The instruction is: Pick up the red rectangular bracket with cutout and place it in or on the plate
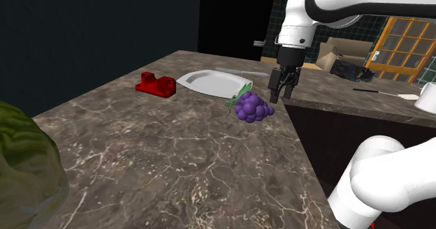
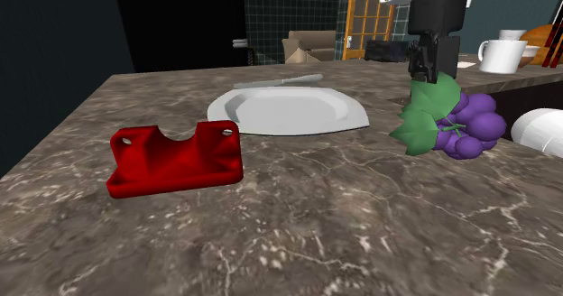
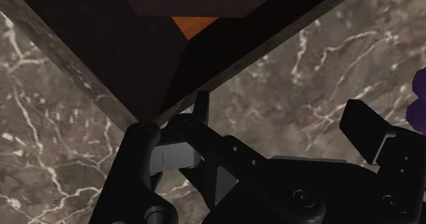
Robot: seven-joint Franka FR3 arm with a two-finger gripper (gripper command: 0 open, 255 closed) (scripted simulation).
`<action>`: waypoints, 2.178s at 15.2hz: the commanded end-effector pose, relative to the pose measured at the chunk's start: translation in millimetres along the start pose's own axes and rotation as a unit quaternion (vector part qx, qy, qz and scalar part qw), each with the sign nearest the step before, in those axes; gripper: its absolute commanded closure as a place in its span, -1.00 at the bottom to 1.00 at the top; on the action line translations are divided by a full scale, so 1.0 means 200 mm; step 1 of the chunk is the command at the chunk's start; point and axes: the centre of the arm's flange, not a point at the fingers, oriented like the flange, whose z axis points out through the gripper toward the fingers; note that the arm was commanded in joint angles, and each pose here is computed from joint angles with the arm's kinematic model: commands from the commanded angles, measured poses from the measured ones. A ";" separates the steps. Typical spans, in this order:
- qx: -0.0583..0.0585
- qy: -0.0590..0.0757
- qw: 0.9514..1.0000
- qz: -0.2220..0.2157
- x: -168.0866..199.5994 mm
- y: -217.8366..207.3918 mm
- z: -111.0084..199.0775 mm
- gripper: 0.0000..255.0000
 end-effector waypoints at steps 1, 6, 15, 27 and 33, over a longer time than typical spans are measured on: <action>0.000 0.000 1.000 0.000 0.00 0.00 0.00 -1.00; -0.005 0.005 1.000 -0.027 0.26 -0.20 -0.03 -1.00; -0.013 0.015 0.997 -0.074 0.70 -0.59 -0.07 -1.00; -0.023 0.028 0.990 -0.138 1.22 -1.17 -0.14 -1.00; -0.027 0.033 0.986 -0.161 1.39 -1.40 -0.13 -1.00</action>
